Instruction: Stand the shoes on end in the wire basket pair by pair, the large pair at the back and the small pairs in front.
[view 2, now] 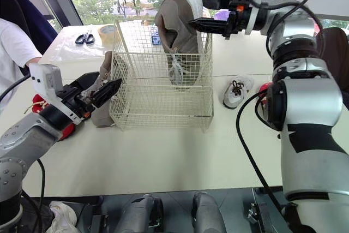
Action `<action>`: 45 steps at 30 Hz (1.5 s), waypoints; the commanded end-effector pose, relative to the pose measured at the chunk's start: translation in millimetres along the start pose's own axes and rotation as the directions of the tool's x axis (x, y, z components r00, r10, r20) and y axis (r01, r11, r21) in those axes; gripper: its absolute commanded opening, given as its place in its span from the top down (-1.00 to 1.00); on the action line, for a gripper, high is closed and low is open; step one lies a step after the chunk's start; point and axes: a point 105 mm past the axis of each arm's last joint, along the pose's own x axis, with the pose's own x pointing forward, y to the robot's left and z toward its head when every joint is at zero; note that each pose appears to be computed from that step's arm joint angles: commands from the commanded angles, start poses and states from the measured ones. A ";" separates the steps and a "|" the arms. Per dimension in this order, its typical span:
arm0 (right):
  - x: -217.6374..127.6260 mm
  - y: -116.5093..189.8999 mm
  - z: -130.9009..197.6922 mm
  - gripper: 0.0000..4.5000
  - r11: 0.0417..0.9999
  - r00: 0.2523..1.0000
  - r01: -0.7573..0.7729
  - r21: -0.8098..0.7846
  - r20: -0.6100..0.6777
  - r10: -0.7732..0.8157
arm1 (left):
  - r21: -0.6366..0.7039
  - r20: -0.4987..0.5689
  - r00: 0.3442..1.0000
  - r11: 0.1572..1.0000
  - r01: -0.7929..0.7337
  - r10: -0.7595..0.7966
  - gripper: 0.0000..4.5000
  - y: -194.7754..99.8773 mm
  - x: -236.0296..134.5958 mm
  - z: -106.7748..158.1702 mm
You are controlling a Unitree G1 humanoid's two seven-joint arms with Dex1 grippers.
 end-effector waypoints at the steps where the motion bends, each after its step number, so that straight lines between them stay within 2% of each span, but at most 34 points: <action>1: -18.9 -2.2 23.1 -0.96 0.998 1.000 0.011 -0.065 0.004 -0.011 | 0.011 0.021 1.000 1.000 0.006 -0.007 -1.00 0.6 -1.3 7.3; 5: -40.2 -5.8 22.0 -0.96 0.997 0.999 0.054 -0.063 0.000 -0.054 | -0.009 0.067 0.998 1.000 -0.013 0.013 -1.00 9.0 -3.1 21.7; 9: -67.1 -14.3 26.9 -0.96 0.982 0.984 0.171 -0.080 0.061 -0.167 | -0.015 0.100 0.986 0.991 -0.130 0.131 -1.00 39.8 -6.0 49.2; 11: -78.4 -11.8 36.7 -0.96 0.980 0.980 0.182 -0.080 0.101 -0.174 | 0.074 0.042 0.967 0.965 -0.252 0.250 -1.00 64.6 -3.6 59.0; 13: -81.8 -2.3 47.7 -0.96 0.987 0.981 0.145 -0.064 0.137 -0.135 | 0.099 -0.037 0.962 0.959 -0.265 0.269 -1.00 76.8 0.3 63.5; 15: -76.3 24.0 55.2 -0.96 0.999 0.986 0.025 -0.022 0.164 -0.021 | 0.151 -0.146 0.946 0.952 -0.267 0.288 -1.00 89.6 6.1 59.9; 18: -51.9 95.4 41.4 -0.96 0.977 0.973 -0.212 -0.004 0.090 0.212 | 0.133 -0.251 0.930 0.961 -0.241 0.268 -1.00 109.7 19.2 55.4; 20: -34.9 131.0 24.5 -0.96 0.961 0.961 -0.274 0.018 0.036 0.273 | 0.067 -0.279 0.925 0.966 -0.249 0.258 -1.00 124.5 30.3 51.8; 24: -15.7 169.7 -2.7 -0.96 0.956 0.958 -0.285 0.074 -0.012 0.286 | 0.066 -0.335 0.918 0.977 -0.204 0.214 -1.00 135.4 54.6 41.9; 26: -11.1 177.8 -13.5 -0.96 0.964 0.965 -0.254 0.078 -0.049 0.259 | 0.068 -0.377 0.906 0.981 -0.181 0.193 -1.00 139.5 63.8 32.2; 31: -4.2 179.7 -12.3 -0.96 0.984 0.986 -0.162 0.072 -0.036 0.165 | 0.107 -0.485 0.862 0.988 -0.107 0.146 -1.00 143.7 82.3 -2.9; 34: -0.4 181.1 -7.7 -0.96 0.987 0.990 -0.143 0.076 0.000 0.143 | 0.079 -0.507 0.856 0.994 -0.069 0.100 -1.00 140.6 95.3 -23.4; 38: 2.8 176.9 -4.9 -0.96 0.992 0.995 -0.104 0.075 0.017 0.103 | 0.118 -0.543 0.834 0.992 -0.038 0.097 -1.00 137.8 105.7 -45.1; 41: 2.4 174.3 -6.7 -1.00 0.994 0.997 -0.083 0.073 0.004 0.083 | 0.136 -0.555 0.825 0.990 -0.034 0.105 -0.63 136.3 110.1 -49.8; 45: 2.3 172.5 -8.7 -1.00 0.995 0.997 -0.071 0.077 0.000 0.071 | 0.112 -0.537 0.841 0.994 -0.013 0.071 0.26 130.0 116.1 -42.3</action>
